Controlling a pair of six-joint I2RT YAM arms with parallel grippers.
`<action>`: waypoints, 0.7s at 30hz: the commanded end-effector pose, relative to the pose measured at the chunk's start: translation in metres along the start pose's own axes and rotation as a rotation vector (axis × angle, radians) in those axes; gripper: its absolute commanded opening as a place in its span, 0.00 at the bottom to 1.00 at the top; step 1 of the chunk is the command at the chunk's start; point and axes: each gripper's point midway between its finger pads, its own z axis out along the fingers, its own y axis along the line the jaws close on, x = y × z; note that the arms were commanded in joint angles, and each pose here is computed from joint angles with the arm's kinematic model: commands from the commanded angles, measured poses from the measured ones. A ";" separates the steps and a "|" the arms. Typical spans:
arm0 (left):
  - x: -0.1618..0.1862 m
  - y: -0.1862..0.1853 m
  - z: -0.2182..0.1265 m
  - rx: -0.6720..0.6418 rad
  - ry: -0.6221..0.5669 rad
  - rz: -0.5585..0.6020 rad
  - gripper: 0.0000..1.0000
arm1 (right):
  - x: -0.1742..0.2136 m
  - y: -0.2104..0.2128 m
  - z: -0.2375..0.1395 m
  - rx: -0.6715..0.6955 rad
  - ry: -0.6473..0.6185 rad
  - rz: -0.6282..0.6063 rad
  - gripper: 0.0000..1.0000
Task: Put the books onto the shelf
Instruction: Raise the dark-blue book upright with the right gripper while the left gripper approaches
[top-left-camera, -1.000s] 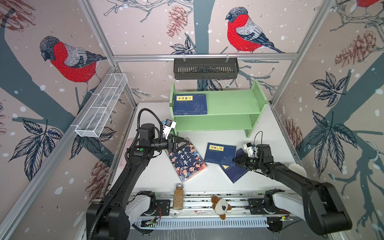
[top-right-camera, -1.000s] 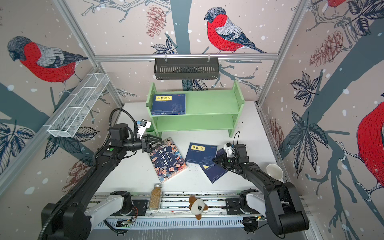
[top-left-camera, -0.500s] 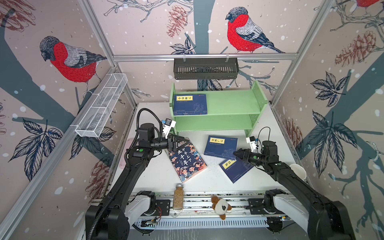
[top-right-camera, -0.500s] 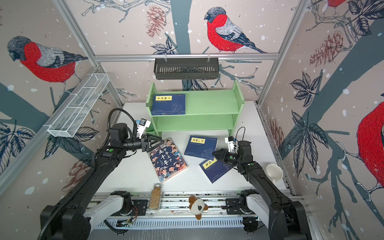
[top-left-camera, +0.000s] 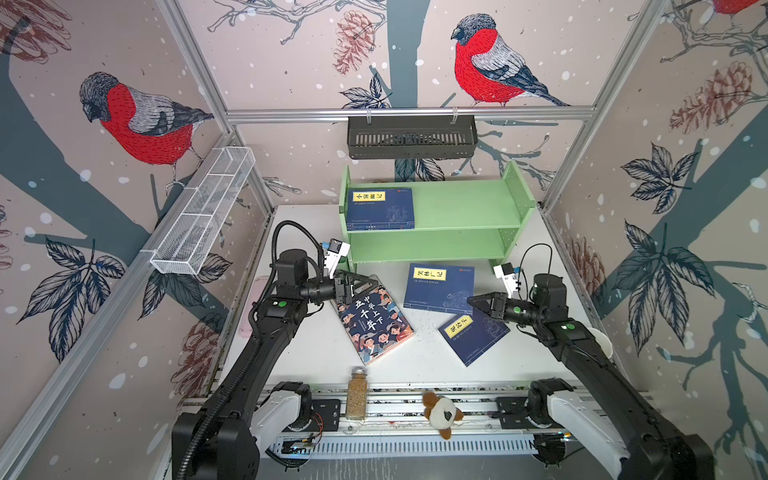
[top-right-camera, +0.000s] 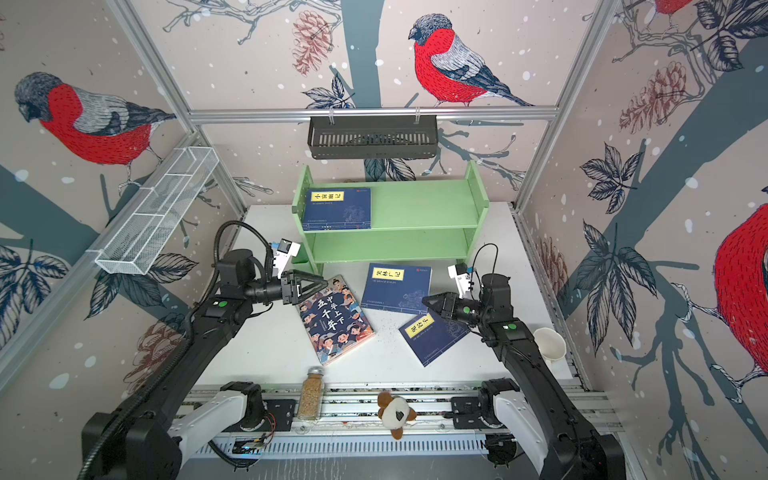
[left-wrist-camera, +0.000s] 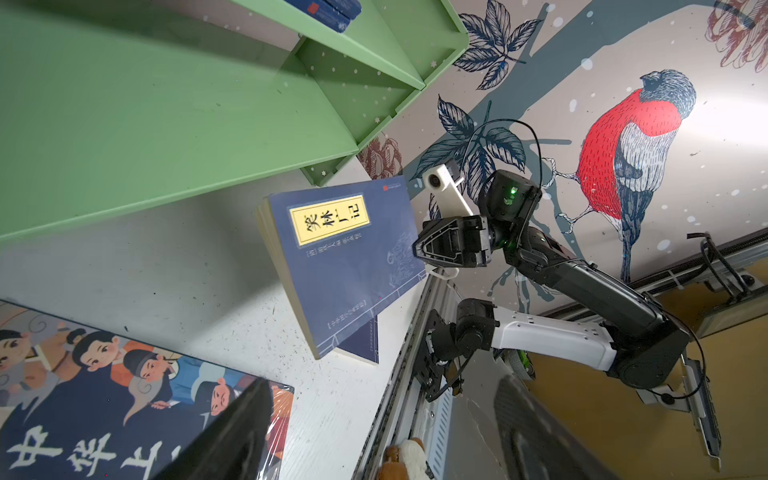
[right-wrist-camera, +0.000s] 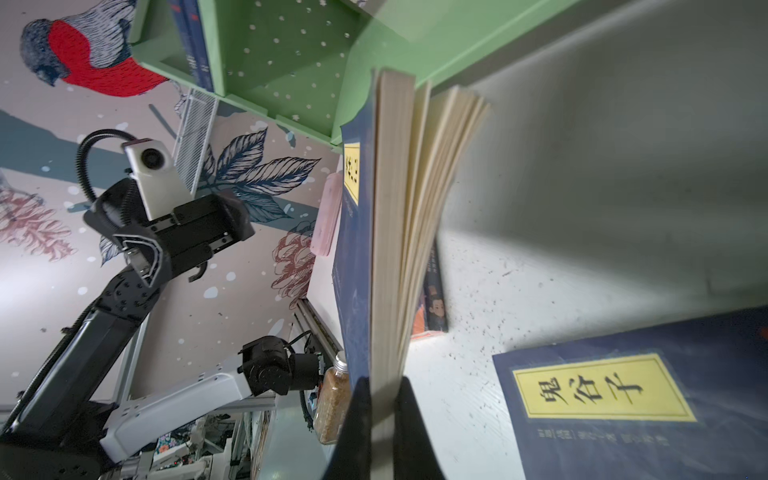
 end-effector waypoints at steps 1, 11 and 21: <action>-0.006 -0.016 -0.003 0.069 -0.006 0.052 0.85 | -0.004 0.037 -0.004 -0.107 0.014 -0.081 0.00; -0.003 -0.033 -0.008 0.170 0.016 0.057 0.89 | -0.019 0.118 0.002 -0.235 -0.010 -0.252 0.00; -0.008 -0.052 -0.011 0.245 0.036 0.006 0.90 | -0.027 0.146 0.022 -0.288 0.029 -0.310 0.00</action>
